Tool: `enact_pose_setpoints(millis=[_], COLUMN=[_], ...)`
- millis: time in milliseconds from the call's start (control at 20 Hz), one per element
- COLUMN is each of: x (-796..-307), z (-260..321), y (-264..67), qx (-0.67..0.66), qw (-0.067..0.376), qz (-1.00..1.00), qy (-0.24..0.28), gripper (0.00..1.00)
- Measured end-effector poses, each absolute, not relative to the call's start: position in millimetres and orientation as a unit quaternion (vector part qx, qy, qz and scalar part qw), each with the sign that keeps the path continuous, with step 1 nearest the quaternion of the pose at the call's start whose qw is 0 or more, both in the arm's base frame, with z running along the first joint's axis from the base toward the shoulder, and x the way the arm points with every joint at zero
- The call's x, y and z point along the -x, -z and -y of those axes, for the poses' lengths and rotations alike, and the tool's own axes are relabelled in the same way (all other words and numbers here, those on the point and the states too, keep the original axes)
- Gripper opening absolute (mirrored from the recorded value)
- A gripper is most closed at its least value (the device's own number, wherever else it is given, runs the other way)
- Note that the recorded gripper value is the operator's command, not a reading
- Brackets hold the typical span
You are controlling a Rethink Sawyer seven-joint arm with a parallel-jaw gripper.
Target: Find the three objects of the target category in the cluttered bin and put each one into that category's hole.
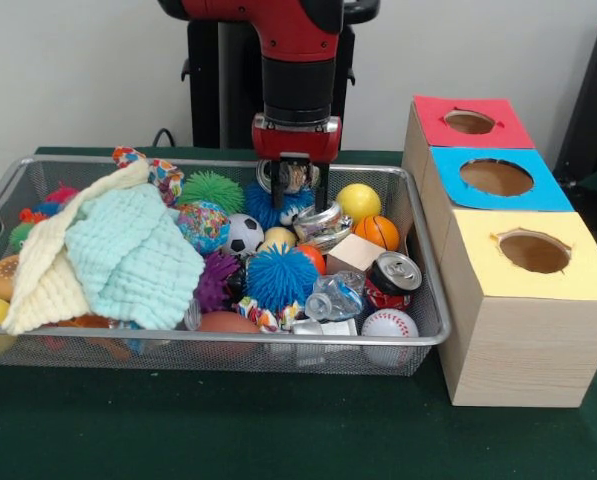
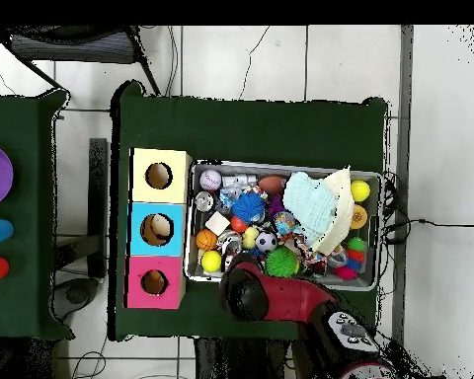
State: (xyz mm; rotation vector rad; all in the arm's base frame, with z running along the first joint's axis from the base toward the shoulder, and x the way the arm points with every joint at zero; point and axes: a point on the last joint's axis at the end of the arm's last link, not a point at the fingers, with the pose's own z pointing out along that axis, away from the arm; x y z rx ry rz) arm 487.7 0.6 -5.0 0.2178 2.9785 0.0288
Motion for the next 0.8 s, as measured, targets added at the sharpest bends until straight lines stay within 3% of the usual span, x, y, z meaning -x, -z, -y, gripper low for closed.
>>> enact_pose_setpoints(millis=[800], x=[-496], z=[10], y=[7], qx=[-0.090], qw=[0.056], qz=[-0.994], qy=[0.021], gripper=[1.00])
